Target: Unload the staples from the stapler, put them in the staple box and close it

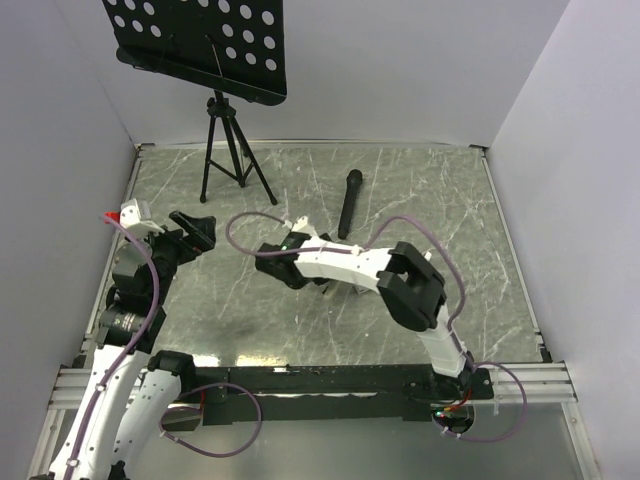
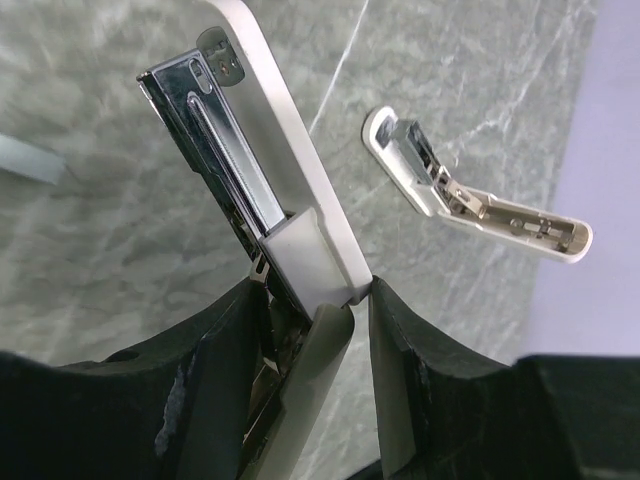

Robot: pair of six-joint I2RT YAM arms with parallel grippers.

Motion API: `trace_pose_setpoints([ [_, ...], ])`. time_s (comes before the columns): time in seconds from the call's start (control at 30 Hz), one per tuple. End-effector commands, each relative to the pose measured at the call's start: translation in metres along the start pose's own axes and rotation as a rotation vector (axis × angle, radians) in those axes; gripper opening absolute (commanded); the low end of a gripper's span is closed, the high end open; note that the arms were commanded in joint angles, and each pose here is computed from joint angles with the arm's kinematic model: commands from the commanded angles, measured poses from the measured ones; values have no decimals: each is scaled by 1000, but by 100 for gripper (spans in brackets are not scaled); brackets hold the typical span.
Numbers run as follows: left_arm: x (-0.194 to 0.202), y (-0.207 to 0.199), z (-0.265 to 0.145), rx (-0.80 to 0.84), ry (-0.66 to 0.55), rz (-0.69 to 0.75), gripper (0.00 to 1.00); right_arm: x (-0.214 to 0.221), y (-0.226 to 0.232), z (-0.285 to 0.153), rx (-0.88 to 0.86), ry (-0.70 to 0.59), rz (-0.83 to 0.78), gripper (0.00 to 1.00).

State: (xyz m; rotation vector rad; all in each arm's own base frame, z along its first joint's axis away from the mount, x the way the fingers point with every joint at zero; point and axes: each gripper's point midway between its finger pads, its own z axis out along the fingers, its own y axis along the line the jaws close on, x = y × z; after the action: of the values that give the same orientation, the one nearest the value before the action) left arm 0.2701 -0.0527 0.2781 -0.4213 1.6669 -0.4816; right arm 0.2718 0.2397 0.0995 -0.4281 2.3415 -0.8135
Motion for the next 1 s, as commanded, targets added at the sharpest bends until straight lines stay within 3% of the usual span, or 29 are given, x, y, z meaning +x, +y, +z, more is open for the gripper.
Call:
trace_pose_setpoints([
  [0.0, -11, 8, 2, -56, -39, -14, 99, 29, -29, -2, 149, 74, -246, 19],
  [0.3, -6, 8, 5, -54, -21, -19, 99, 59, 11, 11, 115, 108, -419, 19],
  [0.7, -7, 9, 3, -58, -31, -19, 100, 17, -42, -14, 188, 19, -304, 20],
  [0.97, -9, 7, 2, -49, -36, -19, 99, 58, 1, 16, 191, 90, -396, 19],
])
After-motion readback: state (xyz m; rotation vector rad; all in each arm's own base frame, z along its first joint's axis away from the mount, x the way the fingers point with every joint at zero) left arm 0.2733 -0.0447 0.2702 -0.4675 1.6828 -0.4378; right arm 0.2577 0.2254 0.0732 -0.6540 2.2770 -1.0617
